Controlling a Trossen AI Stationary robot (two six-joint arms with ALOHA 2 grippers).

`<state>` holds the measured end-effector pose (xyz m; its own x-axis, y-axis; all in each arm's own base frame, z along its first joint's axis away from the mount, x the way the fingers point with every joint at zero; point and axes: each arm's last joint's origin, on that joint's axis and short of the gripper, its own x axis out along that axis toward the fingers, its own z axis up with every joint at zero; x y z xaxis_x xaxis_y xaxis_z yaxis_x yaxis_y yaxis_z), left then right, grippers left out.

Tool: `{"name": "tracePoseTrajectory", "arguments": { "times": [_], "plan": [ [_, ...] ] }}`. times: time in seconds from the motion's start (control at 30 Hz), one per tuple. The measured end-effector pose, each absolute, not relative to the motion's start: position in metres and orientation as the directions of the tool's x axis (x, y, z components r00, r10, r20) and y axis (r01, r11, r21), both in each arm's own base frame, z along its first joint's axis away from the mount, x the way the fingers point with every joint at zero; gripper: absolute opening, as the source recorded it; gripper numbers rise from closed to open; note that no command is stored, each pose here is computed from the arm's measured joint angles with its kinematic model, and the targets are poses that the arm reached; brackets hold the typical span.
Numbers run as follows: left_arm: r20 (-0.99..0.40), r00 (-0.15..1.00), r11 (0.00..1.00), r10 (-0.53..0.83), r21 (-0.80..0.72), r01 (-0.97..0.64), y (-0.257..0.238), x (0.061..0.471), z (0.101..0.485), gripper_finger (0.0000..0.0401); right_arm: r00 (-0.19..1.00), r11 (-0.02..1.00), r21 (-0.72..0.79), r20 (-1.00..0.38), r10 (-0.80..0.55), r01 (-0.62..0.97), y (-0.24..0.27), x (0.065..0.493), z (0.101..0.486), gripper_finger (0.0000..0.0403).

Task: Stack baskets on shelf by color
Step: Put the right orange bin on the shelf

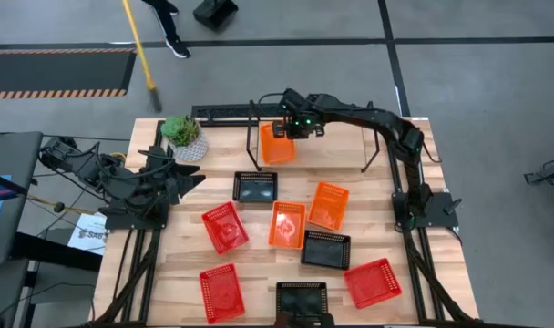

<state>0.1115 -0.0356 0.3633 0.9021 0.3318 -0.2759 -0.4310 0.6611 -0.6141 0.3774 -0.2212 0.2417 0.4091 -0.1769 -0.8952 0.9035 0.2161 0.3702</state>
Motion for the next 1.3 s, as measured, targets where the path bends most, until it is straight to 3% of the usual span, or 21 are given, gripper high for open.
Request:
{"name": "tracePoseTrajectory", "arguments": {
  "times": [0.17,0.4,0.53,0.73,0.9,1.1,1.3],
  "plan": [
    [-0.275,0.902,0.661,0.332,-0.615,-0.430,-0.036,0.112,0.363,0.0279,0.438,0.222,0.395,-0.877,-0.198,0.891,-0.226,0.377,0.246,0.0112],
    [-0.276,0.904,0.662,0.327,-0.616,-0.428,-0.036,0.112,0.363,0.0279,0.496,0.311,0.420,-0.838,-0.228,0.852,-0.237,0.371,0.267,0.0195],
    [-0.276,0.904,0.661,0.327,-0.616,-0.428,-0.036,0.112,0.363,0.0279,0.447,0.394,0.347,-0.873,-0.197,0.851,-0.232,0.359,0.291,0.0222],
    [-0.283,0.901,0.664,0.329,-0.608,-0.434,-0.036,0.111,0.363,0.0279,0.257,0.584,0.101,-0.948,-0.190,0.805,-0.188,0.364,0.288,0.0205],
    [-0.283,0.901,0.656,0.330,-0.618,-0.434,-0.036,0.111,0.363,0.0279,0.086,0.600,-0.128,-0.945,-0.315,0.790,-0.167,0.365,0.270,0.0178],
    [-0.282,0.900,0.647,0.332,-0.627,-0.435,-0.036,0.111,0.363,0.0279,0.040,0.581,-0.154,-0.951,-0.307,0.800,-0.169,0.360,0.257,0.0147],
    [-0.292,0.898,0.639,0.330,-0.631,-0.440,-0.037,0.114,0.361,0.0279,0.106,0.583,-0.072,-0.958,-0.266,0.809,-0.165,0.367,0.248,0.0127]
  ]
}}
